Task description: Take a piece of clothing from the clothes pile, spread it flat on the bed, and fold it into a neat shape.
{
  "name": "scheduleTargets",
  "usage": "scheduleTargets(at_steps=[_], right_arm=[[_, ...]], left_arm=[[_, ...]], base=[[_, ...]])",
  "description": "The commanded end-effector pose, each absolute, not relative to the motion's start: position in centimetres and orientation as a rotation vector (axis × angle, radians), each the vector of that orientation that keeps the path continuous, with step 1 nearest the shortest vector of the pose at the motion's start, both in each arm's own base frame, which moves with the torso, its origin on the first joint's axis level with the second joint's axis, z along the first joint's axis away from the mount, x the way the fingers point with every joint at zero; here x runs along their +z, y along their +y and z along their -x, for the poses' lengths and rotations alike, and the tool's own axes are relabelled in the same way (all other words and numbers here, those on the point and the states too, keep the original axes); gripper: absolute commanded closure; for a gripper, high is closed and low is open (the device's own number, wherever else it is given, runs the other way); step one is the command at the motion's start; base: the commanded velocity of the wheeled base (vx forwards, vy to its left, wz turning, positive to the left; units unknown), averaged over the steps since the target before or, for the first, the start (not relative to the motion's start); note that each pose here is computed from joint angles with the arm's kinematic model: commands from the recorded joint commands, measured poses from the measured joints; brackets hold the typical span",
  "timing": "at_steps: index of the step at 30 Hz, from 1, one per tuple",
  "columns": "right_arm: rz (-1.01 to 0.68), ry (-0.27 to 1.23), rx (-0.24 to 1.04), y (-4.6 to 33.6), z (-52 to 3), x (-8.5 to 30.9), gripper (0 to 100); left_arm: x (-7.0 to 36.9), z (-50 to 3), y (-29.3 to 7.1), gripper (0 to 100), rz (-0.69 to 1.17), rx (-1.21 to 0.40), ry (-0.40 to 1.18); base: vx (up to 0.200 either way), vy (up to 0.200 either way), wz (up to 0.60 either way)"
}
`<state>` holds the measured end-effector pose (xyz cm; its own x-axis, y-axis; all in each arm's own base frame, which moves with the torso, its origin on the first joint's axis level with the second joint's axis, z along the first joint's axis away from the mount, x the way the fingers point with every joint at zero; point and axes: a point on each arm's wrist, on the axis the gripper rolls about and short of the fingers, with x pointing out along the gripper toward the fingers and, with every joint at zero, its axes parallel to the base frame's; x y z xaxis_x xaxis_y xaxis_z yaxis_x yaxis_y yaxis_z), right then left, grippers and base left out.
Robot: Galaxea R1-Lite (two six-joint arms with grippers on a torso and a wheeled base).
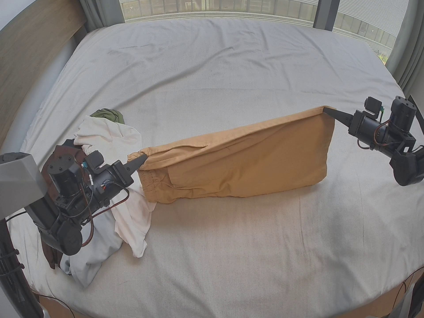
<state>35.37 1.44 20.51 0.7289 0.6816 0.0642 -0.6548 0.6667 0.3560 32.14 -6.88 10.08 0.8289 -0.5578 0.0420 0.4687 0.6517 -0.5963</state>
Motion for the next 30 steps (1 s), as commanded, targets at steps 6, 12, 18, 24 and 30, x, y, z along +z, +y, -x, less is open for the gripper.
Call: scheduleTargets(at_steps=[6,12,18,24,30], right_arm=[[-0.384,0.103,0.747,1.4,-39.0,18.7,100],[-0.381,0.094,0.742,1.9,-40.9,18.0,100],[-0.382,0.095,0.755,2.7,-42.1,17.3,100],[-0.379,0.071,0.725,2.9,-44.0,16.7,100],[-0.386,0.088,0.717,2.9,-44.8,16.4,100]], left_arm=[[7.5,-35.2,-7.9,100,0.649,-0.516,0.153],[7.8,-35.8,-8.0,100,0.705,-0.498,0.137],[8.0,-36.1,-8.2,100,0.706,-0.497,0.117],[8.1,-36.8,-8.3,100,0.714,-0.461,0.084],[7.7,-37.3,-8.3,100,0.717,-0.443,0.080]], base=[[0.000,0.000,0.00],[0.000,0.000,0.00],[0.000,0.000,0.00],[0.000,0.000,0.00],[0.000,0.000,0.00]])
